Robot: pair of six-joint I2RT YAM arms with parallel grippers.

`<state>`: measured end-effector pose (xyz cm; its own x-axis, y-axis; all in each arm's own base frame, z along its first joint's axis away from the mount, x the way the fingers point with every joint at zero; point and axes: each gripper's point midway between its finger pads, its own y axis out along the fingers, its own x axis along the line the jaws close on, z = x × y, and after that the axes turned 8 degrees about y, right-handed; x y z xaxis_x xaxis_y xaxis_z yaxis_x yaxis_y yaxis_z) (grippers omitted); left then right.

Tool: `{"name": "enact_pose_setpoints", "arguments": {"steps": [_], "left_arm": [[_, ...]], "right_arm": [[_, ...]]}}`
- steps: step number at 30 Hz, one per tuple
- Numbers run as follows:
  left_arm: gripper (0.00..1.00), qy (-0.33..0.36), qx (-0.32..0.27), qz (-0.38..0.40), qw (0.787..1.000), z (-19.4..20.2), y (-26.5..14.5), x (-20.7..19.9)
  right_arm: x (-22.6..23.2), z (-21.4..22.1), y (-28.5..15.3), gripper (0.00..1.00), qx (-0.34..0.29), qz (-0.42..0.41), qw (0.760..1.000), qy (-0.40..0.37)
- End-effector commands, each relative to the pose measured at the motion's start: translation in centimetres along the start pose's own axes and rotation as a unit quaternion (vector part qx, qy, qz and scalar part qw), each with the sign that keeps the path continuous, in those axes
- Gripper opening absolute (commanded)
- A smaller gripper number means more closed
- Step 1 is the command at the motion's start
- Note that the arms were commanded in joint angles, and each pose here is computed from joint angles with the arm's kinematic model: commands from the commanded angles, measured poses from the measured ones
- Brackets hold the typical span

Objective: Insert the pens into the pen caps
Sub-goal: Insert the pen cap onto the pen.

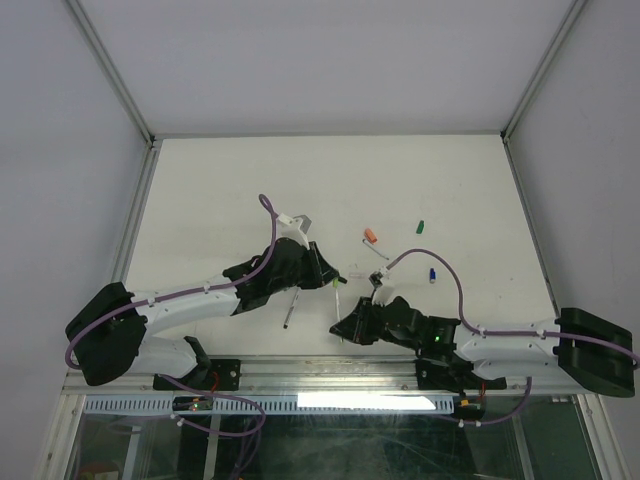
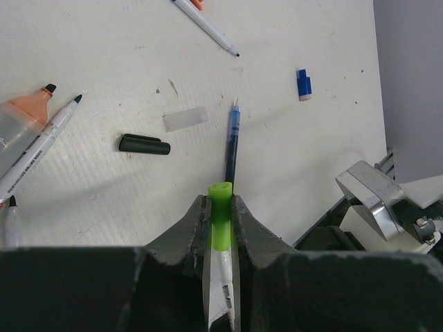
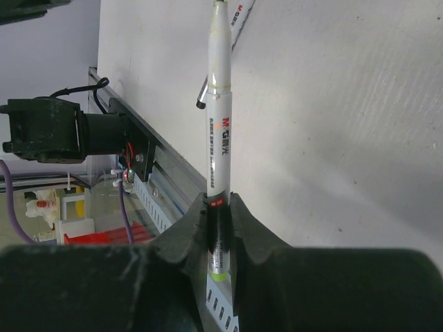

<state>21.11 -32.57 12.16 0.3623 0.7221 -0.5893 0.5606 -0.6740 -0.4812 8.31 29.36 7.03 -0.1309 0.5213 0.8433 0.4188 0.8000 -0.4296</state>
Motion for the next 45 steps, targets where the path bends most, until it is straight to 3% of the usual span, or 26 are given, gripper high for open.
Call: {"name": "enact_pose_setpoints", "arguments": {"steps": [1,45], "left_arm": [[0.00,-0.014,-0.042,0.026,0.999,-2.4,-0.5,-1.5],[0.00,-0.021,-0.014,0.045,0.999,-0.8,0.0,-1.6]], "right_arm": [[2.7,-0.4,0.1,0.00,-0.005,-0.045,0.999,0.014],[2.9,-2.8,0.2,0.00,-0.067,-0.029,0.997,0.029]]}}
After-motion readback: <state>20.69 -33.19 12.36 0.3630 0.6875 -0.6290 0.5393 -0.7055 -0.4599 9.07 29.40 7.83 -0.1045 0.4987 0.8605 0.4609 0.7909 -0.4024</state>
